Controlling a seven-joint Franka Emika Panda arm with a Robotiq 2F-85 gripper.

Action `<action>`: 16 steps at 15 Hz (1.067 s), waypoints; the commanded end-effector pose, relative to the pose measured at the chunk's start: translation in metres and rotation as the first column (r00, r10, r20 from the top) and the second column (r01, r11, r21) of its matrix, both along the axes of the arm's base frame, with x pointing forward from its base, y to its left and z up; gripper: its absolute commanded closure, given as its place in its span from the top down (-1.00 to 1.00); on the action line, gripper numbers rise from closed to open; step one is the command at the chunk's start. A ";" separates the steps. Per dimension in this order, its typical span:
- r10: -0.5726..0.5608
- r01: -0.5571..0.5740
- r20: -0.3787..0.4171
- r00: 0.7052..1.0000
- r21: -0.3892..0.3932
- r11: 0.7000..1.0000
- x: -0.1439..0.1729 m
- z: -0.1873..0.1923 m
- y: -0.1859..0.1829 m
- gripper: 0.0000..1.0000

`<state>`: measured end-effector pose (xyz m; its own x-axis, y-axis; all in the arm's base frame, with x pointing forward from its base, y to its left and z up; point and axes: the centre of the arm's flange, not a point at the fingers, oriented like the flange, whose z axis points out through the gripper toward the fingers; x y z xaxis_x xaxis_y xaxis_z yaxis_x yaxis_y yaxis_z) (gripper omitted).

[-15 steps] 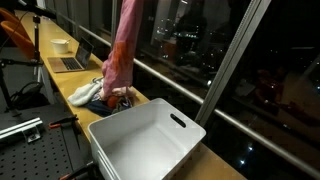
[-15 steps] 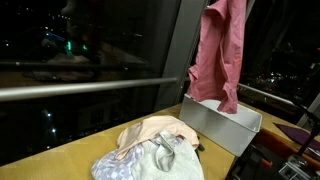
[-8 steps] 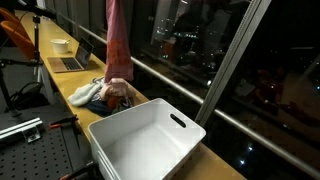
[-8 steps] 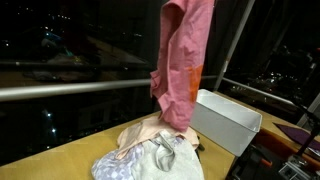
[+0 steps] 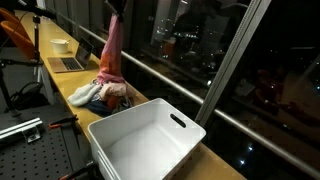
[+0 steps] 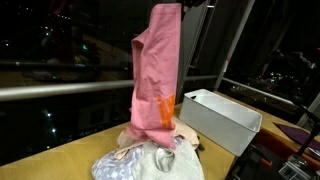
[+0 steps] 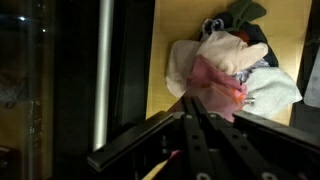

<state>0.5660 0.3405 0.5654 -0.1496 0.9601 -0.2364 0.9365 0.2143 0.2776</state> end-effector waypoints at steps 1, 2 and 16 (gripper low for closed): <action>-0.023 0.023 -0.011 1.000 -0.017 1.000 0.010 -0.001 -0.001 -0.98; -0.017 0.016 -0.022 1.000 -0.031 0.999 0.010 -0.005 -0.003 -0.98; -0.099 0.026 -0.307 0.947 -0.234 0.972 -0.013 -0.149 -0.053 -0.16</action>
<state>0.5579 0.2984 0.4243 -0.1849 0.9020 -0.3901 0.9827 0.1743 -0.0627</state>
